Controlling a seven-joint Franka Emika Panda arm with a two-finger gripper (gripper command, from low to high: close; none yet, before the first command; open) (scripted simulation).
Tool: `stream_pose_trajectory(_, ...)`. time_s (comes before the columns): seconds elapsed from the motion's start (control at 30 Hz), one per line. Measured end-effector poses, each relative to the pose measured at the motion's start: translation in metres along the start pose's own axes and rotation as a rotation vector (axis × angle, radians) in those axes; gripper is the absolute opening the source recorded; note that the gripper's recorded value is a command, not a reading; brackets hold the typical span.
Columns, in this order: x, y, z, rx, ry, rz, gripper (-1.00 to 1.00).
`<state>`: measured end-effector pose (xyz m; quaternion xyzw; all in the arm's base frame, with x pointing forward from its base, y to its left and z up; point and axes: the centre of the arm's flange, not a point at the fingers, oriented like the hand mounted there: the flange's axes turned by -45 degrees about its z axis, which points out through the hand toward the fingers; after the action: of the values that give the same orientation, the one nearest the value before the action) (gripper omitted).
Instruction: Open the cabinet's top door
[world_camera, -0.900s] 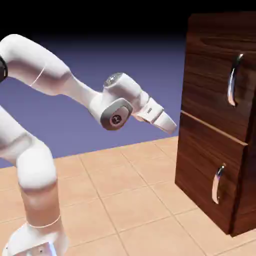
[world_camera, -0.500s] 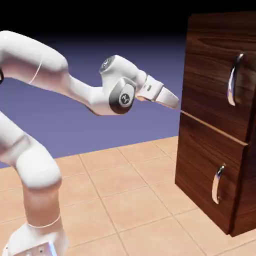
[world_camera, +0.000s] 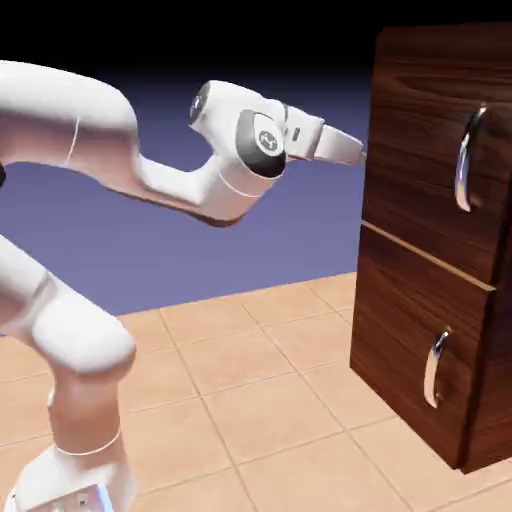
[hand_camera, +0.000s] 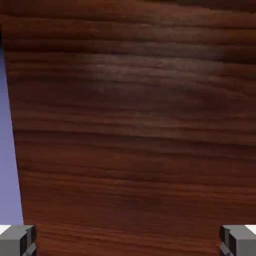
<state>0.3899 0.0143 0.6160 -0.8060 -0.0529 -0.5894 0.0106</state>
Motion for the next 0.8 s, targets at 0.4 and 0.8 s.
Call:
stream_pose_trajectory(0.4, 0.017, 0.038, -0.007, 0.0, 0.154, 0.016, 0.0)
stream_pose_trajectory(0.8, 0.008, 0.097, 0.008, -0.01, 0.26, 0.036, 0.0)
